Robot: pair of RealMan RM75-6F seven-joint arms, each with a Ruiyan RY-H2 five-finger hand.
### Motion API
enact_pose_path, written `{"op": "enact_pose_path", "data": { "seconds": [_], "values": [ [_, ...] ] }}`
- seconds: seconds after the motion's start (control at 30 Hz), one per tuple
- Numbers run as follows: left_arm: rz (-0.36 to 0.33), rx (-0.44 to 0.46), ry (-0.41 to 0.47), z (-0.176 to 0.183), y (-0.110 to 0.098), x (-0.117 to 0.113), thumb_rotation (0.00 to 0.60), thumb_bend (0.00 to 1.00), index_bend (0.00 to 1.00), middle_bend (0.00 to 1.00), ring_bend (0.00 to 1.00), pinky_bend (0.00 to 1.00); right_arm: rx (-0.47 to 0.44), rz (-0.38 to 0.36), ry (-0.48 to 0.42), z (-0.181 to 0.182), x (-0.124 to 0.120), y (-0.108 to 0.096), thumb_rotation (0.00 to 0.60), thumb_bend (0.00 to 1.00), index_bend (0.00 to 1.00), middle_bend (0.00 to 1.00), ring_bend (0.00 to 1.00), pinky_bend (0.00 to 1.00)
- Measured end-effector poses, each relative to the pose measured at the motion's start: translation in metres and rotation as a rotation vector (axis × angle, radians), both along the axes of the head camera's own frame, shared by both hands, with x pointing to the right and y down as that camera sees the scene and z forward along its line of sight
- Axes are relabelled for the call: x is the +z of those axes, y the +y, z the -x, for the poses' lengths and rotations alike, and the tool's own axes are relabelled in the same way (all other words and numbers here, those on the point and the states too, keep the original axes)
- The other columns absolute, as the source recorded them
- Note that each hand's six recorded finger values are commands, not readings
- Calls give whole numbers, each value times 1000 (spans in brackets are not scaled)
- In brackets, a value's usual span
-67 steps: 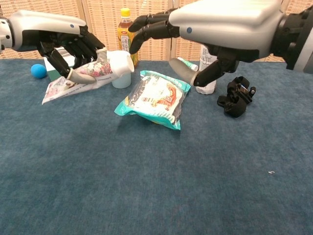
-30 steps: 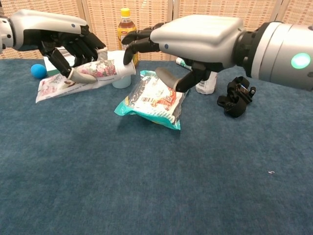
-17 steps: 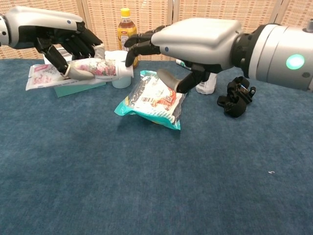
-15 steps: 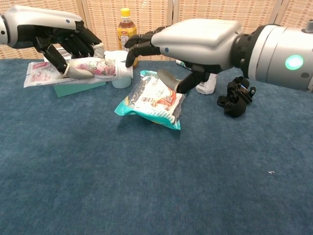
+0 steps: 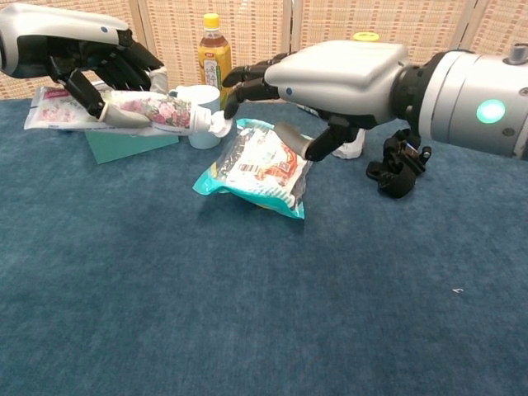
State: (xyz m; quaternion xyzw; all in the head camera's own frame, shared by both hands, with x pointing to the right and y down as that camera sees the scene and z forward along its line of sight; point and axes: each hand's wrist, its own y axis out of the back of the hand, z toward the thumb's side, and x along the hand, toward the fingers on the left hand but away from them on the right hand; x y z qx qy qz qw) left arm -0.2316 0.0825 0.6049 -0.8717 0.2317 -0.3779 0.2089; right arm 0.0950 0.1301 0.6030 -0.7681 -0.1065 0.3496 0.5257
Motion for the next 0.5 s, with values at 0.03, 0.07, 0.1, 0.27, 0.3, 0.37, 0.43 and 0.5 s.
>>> {"op": "enact_pose_path", "data": {
  "seconds": [0.03,0.07,0.1,0.27,0.3,0.37,0.43,0.5],
  "values": [
    [0,0,0,0,0,0,600,446,671,717,608,583,0,1,1,0,0,0,600,637,210,18,0,0],
    [2,0,2,0,0,0,600,446,670,717,608,583,1,2,3,-1,1,0,600,638,210,18,0,0],
    [3,-1,4,0,0,0,600,446,670,717,608,583,2,4,3,-1,2,0,600,638,210,18,0,0],
    [6,-3,11,-1,0,-2,600,446,670,717,608,583,6,9,7,-3,5,-1,600,640,210,17,0,0],
    [7,-3,12,-1,0,-2,600,446,670,717,608,583,8,11,7,-3,6,-1,600,640,210,17,0,0],
    [8,-4,14,-1,0,-3,600,446,671,717,608,583,11,14,7,-3,8,-1,600,640,210,17,0,0],
    [9,-4,17,-1,0,-3,600,446,670,717,608,584,14,16,7,-4,9,-2,600,640,210,17,0,0],
    [11,-5,21,-1,1,-4,600,446,670,717,608,585,14,17,7,-4,10,-2,600,640,210,17,0,0]
  ]
}}
